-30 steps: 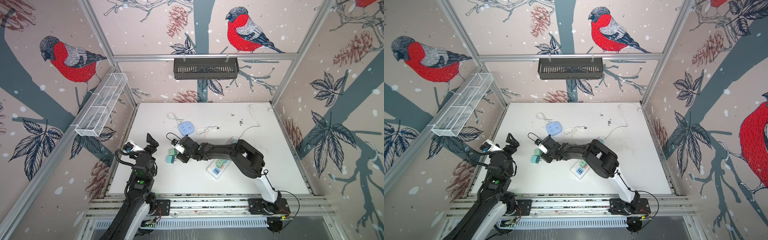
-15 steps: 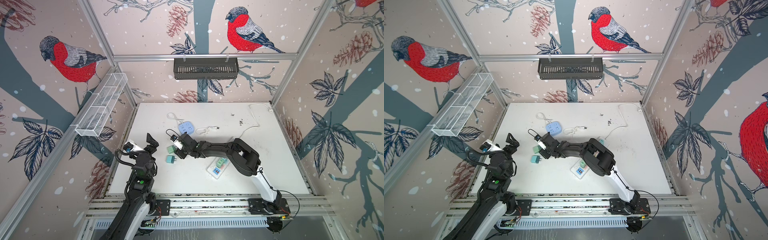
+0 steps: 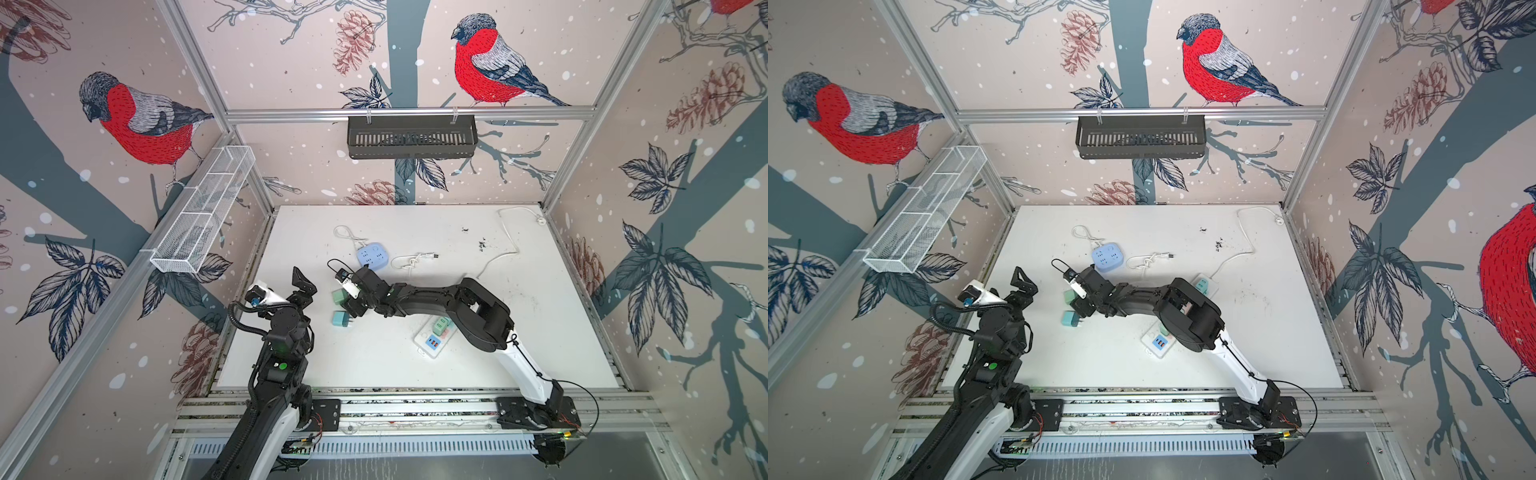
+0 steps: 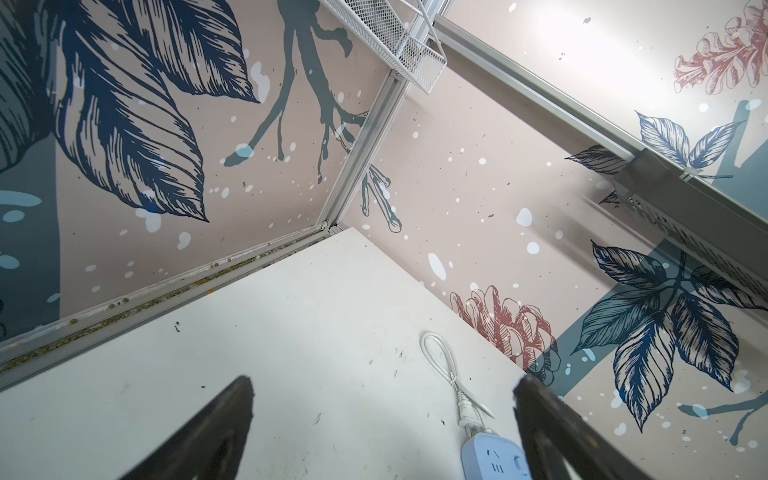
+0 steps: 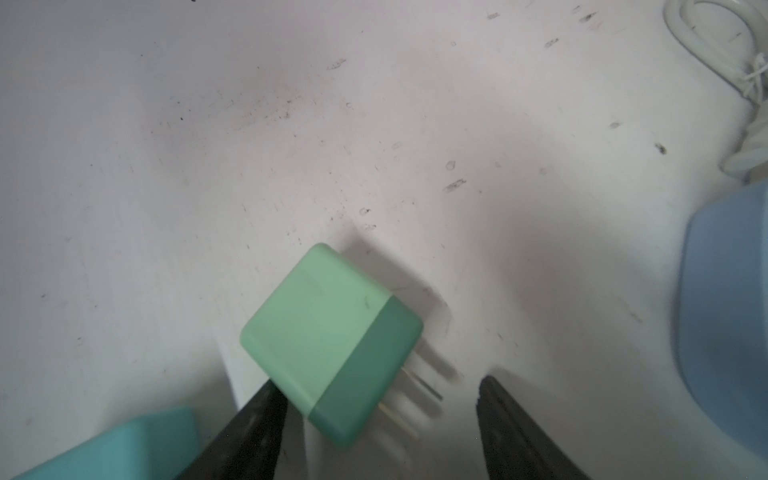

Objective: Insert the plug
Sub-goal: 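Close the right gripper on the mint-green adapter, then lift the mint-green adapter toward the left gripper while the left gripper approaches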

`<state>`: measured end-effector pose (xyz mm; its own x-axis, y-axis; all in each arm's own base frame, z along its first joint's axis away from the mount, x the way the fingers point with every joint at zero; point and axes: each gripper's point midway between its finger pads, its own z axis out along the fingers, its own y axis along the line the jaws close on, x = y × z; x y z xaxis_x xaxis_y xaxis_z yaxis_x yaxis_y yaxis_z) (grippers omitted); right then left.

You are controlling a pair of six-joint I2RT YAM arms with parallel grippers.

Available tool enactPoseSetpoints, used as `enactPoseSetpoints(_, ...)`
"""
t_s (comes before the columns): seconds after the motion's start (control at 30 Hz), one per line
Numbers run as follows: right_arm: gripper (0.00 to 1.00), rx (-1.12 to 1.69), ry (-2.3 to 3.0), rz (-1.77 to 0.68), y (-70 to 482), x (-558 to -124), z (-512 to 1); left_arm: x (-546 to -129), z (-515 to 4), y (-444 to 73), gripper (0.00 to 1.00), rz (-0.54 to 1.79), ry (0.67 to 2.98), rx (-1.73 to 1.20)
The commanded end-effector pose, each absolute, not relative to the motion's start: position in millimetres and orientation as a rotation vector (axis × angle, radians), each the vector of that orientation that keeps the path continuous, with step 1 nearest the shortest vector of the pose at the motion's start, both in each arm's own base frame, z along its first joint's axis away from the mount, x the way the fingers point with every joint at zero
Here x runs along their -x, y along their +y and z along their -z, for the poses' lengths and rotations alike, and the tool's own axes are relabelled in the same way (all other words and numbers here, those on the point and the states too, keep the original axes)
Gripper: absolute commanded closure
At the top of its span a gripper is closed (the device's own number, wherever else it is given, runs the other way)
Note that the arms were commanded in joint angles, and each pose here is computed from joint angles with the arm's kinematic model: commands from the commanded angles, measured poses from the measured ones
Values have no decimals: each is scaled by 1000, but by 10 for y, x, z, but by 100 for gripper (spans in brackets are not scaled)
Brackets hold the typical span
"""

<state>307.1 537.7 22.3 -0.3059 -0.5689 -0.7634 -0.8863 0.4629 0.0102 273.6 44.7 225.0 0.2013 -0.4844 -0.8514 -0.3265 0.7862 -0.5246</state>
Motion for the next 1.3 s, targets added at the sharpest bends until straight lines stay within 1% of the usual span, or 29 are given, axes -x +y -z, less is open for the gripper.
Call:
enactPoseSetpoints(0.0,27,1231,2087,-504,5256,-3115,24,-2706,-2300,480,3,133,1364,738)
enactPoseSetpoints(0.2,27,1135,2154,-467,5151,-3409,130,-2699,-2300,482,3,132,1360,736)
enactPoseSetpoints(0.4,27,1106,2187,-481,5084,-3494,211,-2711,-2286,478,3,129,1368,734)
enactPoseSetpoints(0.53,37,1137,2185,-495,5122,-3431,240,-2718,-2287,475,3,131,1366,733)
enactPoseSetpoints(0.6,45,1158,2173,-481,5148,-3387,245,-2722,-2289,474,3,132,1364,733)
enactPoseSetpoints(0.73,51,1189,2160,-457,5170,-3329,265,-2737,-2287,454,3,137,1374,724)
enactPoseSetpoints(0.8,56,1192,2157,-457,5175,-3322,256,-2734,-2270,459,3,133,1377,725)
enactPoseSetpoints(0.9,60,1186,2155,-456,5173,-3330,238,-2738,-2281,451,3,135,1378,720)
enactPoseSetpoints(1.07,64,1179,2108,-483,5174,-3290,-12,-2751,-2291,435,3,141,1378,709)
enactPoseSetpoints(1.27,67,1128,1986,-556,5051,-3155,-565,-2803,-2291,378,3,150,1400,676)
